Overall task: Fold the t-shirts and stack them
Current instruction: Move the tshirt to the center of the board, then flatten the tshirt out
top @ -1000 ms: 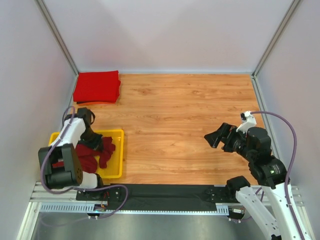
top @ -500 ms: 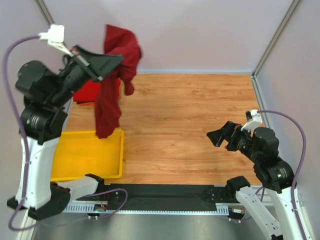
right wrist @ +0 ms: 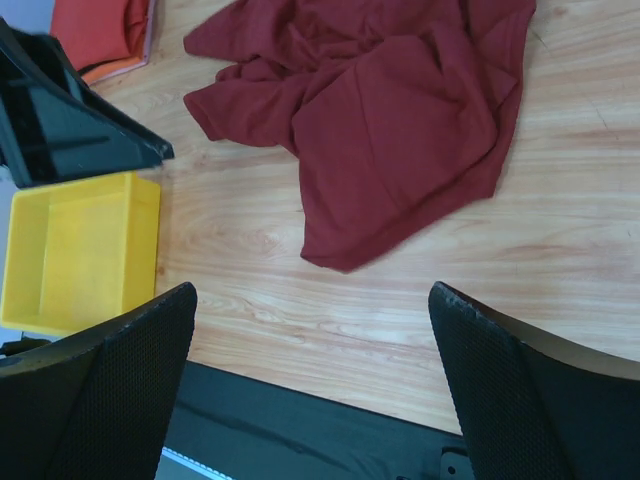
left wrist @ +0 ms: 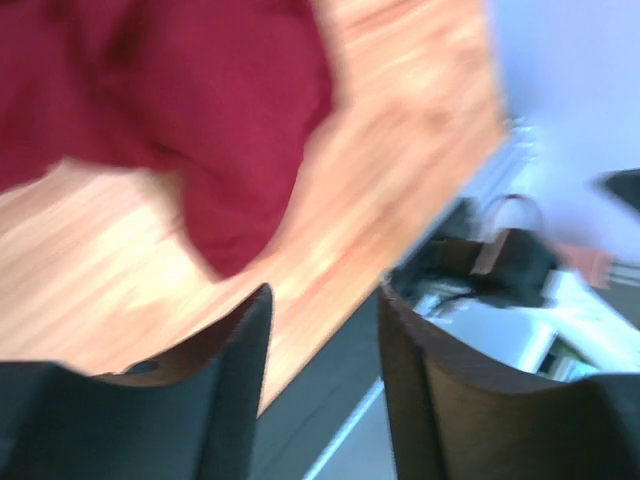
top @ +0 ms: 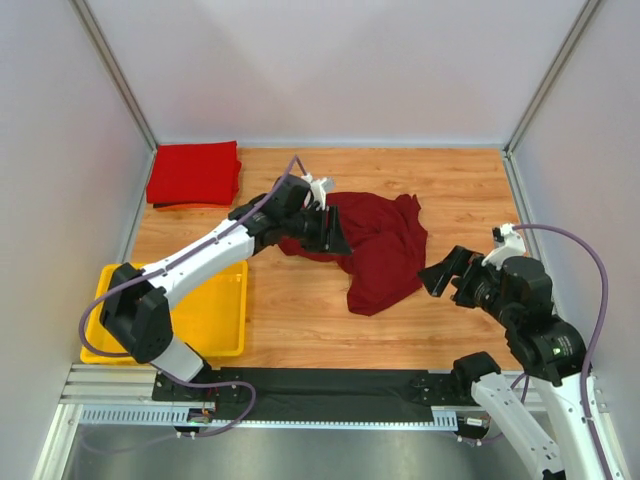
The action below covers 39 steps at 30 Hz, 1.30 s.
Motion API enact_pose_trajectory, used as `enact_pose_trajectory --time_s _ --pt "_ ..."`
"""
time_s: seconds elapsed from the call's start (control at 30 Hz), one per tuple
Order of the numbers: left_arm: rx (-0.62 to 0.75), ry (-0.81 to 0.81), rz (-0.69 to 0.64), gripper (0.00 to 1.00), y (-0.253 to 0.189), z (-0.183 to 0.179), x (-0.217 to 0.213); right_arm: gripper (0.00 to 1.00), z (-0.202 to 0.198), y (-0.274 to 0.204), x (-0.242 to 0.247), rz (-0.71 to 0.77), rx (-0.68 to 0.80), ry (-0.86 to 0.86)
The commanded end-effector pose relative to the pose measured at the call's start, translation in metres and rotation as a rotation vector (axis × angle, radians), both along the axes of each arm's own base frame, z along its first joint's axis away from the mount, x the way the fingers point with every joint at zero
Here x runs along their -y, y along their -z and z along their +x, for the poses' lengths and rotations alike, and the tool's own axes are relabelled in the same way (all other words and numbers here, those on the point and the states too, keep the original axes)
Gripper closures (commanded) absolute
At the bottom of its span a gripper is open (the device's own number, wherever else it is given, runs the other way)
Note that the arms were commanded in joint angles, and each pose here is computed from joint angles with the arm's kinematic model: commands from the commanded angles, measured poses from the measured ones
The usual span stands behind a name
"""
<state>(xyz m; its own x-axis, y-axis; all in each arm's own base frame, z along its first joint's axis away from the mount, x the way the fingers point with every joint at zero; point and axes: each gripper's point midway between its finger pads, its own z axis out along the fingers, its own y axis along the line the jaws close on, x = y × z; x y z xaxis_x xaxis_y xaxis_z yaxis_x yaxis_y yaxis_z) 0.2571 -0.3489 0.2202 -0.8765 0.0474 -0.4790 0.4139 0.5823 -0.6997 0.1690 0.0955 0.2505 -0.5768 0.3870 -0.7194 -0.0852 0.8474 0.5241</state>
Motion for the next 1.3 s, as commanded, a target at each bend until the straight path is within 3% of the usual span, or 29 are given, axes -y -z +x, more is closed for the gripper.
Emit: enact_pose_trajectory --time_s 0.0,0.13,0.3,0.4,0.47,0.57,0.67,0.8,0.97,1.13,1.23,1.27 --pt "0.139 -0.061 0.092 0.45 0.001 0.004 -0.03 0.0 0.006 0.013 0.002 -0.004 -0.03 0.036" --pt "0.053 -0.16 0.254 0.39 0.065 -0.01 -0.068 0.02 0.021 0.029 -0.003 0.017 -0.077 0.059" --pt "-0.029 -0.235 0.277 0.37 0.1 -0.001 -0.087 0.06 0.055 0.047 -0.013 -0.018 -0.135 0.055" --pt "-0.112 -0.342 0.226 0.37 0.115 0.02 -0.106 0.12 0.083 0.057 -0.008 -0.096 -0.165 0.095" --pt "-0.147 -0.417 0.208 0.36 0.125 0.036 -0.121 0.23 0.098 0.069 0.0 -0.15 -0.193 0.149" --pt "-0.151 -0.479 0.263 0.36 0.135 0.051 -0.134 0.34 0.12 0.104 0.009 -0.201 -0.266 0.199" --pt "-0.146 -0.504 0.28 0.35 0.134 0.065 -0.135 0.35 0.14 0.136 0.018 -0.191 -0.337 0.229" --pt "-0.083 -0.545 0.336 0.34 0.125 0.093 -0.14 0.35 0.147 0.173 0.012 -0.074 -0.462 0.182" --pt "-0.086 -0.585 0.48 0.34 0.144 0.108 -0.156 0.35 0.153 0.199 0.018 -0.055 -0.483 0.248" --pt "-0.096 -0.592 0.543 0.35 0.156 0.119 -0.16 0.35 0.157 0.221 0.015 -0.022 -0.485 0.247" --pt "-0.122 -0.591 0.597 0.37 0.171 0.124 -0.163 0.4 0.162 0.233 0.01 -0.009 -0.492 0.22" --pt "-0.135 -0.582 0.599 0.48 0.176 0.124 -0.161 0.43 0.167 0.231 0.009 -0.005 -0.486 0.207"
